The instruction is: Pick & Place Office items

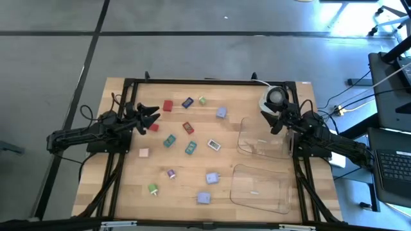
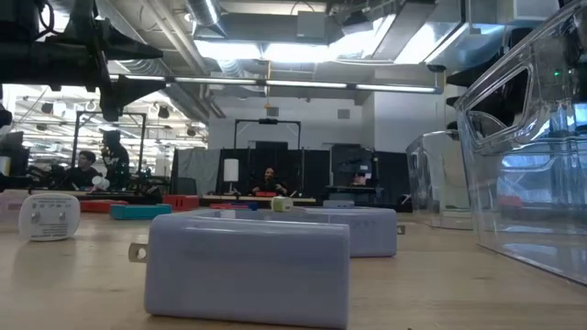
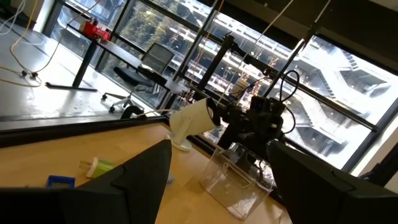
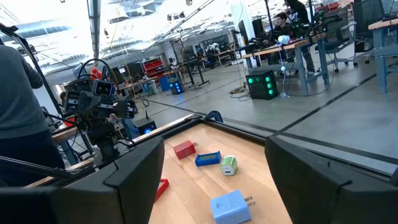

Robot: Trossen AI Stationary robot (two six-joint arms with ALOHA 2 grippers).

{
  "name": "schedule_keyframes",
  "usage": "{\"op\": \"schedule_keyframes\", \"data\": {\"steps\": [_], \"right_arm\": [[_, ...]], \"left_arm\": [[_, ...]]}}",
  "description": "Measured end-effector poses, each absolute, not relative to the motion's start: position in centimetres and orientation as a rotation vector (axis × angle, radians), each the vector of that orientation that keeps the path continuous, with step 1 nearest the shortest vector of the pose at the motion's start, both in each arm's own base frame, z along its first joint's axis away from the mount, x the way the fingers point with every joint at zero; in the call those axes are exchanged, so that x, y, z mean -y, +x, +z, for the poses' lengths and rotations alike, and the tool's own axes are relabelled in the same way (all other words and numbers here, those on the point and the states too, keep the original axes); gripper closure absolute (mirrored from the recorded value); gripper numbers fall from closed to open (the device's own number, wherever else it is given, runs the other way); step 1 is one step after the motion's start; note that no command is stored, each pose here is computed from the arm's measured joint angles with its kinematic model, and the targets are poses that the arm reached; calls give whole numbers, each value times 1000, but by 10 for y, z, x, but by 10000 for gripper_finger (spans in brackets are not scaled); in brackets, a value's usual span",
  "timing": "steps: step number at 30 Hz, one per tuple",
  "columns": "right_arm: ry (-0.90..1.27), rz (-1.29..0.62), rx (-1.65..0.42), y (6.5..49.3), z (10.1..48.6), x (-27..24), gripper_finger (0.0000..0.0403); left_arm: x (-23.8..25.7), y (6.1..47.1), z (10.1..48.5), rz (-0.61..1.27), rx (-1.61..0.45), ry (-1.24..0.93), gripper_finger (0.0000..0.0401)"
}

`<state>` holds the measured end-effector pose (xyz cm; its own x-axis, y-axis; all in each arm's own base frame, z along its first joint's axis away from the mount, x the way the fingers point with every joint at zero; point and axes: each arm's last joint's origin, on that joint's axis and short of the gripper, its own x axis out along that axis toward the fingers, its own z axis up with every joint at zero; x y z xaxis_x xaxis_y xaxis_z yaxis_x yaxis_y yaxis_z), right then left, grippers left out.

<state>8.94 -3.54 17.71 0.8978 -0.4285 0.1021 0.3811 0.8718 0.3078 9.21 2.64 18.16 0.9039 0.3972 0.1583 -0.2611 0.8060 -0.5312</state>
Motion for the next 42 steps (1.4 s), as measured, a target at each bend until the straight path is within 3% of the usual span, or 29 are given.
{"op": "schedule_keyframes", "data": {"steps": [5, 14, 22, 26, 42], "right_arm": [[286, -426, 170, 89, 177, 35, 120], [295, -500, 185, 88, 177, 37, 120], [715, -425, 279, 89, 177, 36, 120], [823, -431, 313, 89, 177, 37, 120], [779, -877, 547, 79, 180, 47, 120]], "left_arm": [[-27, 92, 182, 371, 286, -575, 134], [-32, 89, 181, 555, 336, -560, 134], [-35, 87, 181, 685, 399, -619, 134], [-36, 86, 182, 727, 418, -617, 134], [-39, 86, 214, 852, 443, -526, 134]]}}
